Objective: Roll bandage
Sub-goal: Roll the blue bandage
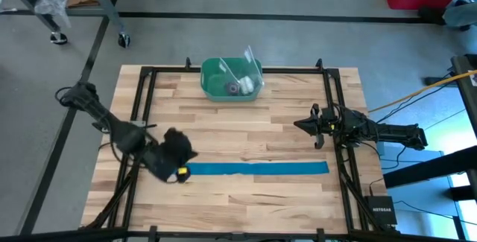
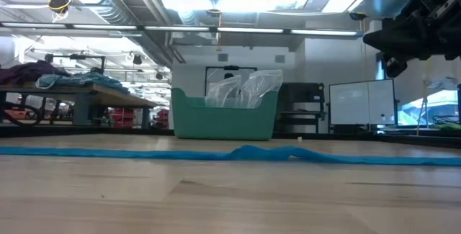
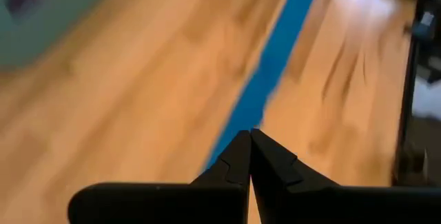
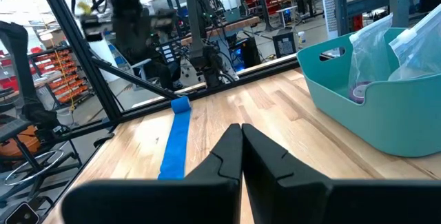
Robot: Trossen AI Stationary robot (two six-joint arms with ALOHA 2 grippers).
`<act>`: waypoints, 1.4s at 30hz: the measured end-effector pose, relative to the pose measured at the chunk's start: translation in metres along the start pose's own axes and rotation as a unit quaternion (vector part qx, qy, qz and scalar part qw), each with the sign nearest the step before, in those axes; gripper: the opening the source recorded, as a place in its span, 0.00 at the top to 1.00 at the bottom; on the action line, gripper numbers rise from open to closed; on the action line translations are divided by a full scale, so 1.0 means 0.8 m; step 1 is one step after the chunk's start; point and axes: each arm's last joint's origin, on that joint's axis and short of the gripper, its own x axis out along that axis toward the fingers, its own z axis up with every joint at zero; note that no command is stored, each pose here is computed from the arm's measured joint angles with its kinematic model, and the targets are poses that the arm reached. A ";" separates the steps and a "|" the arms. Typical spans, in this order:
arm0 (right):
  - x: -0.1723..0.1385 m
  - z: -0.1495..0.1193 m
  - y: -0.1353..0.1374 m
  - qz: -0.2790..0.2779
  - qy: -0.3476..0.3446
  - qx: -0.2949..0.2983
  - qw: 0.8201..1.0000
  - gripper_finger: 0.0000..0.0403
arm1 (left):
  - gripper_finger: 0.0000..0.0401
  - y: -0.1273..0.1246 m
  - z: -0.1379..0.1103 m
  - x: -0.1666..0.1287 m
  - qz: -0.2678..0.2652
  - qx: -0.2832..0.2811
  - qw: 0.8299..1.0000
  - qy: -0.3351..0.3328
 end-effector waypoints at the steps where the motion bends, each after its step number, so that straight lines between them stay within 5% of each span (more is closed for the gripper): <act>1: 0.000 0.000 0.000 0.000 0.000 0.000 1.000 0.97 | 1.00 -0.004 -0.008 -0.003 -0.001 -0.010 1.000 0.017; 12: 0.000 0.001 0.000 0.000 -0.002 0.000 1.000 0.97 | 1.00 -0.031 -0.103 -0.028 0.048 -0.089 0.980 0.174; 27: 0.000 0.000 0.000 0.000 -0.001 0.013 1.000 0.97 | 1.00 -0.073 -0.237 0.011 0.149 -0.025 0.961 0.230; 35: 0.000 0.000 0.000 0.000 0.000 0.012 1.000 0.97 | 0.97 -0.062 -0.238 0.026 0.216 0.031 0.941 0.259; 42: 0.000 -0.001 0.000 0.000 0.003 0.012 1.000 0.97 | 0.77 -0.051 -0.205 0.005 0.267 0.022 0.926 0.265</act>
